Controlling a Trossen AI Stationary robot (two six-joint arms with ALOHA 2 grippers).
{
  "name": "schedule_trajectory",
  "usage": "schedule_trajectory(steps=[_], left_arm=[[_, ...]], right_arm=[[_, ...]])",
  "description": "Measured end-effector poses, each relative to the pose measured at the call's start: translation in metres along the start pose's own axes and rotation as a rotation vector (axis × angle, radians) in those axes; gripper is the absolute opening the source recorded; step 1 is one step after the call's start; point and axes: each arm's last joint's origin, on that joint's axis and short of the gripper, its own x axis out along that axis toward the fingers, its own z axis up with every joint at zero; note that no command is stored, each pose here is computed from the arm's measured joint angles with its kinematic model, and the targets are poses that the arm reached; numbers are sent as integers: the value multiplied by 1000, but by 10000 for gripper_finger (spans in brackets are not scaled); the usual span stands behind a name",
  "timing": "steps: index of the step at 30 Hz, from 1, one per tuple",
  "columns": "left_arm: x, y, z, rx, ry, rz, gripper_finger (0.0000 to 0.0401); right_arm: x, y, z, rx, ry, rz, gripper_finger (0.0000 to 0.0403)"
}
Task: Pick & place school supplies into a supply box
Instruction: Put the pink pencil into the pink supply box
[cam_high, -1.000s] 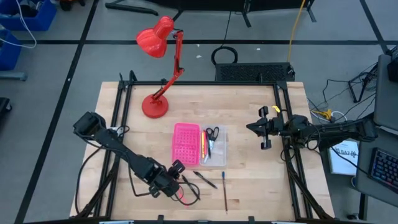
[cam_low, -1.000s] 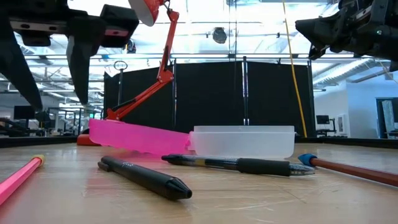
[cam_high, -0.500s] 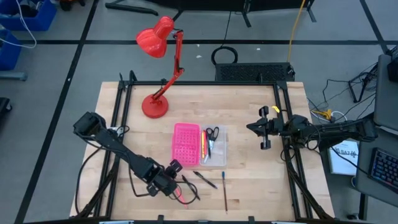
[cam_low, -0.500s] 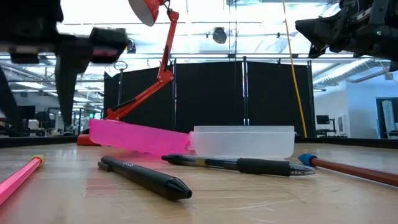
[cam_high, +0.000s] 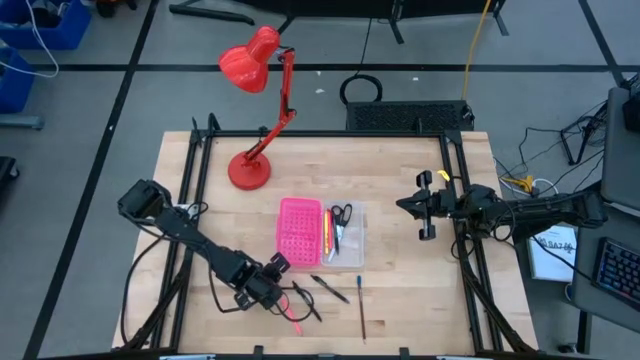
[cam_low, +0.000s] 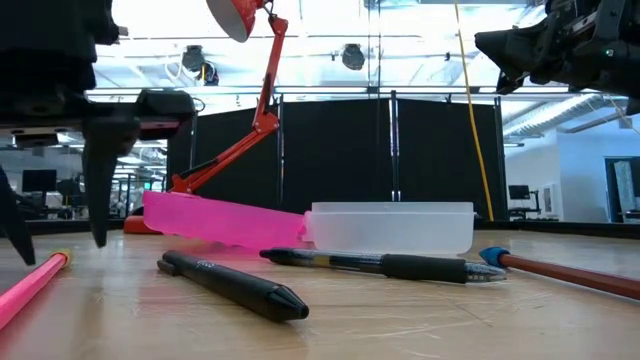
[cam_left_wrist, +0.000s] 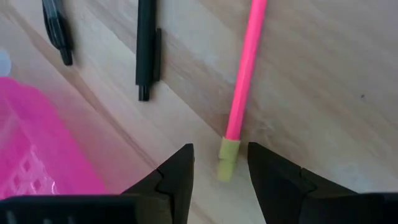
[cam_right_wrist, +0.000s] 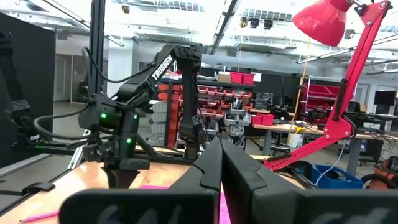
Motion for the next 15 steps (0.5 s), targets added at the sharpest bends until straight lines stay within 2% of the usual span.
schedule_trajectory(steps=[8,15], left_arm=[[1,1,3,21,-48,3,156],[11,4,3,29,-73,-103,156]], right_arm=[[0,0,0,0,0,0,0],[0,0,-2,10,24,2,0]])
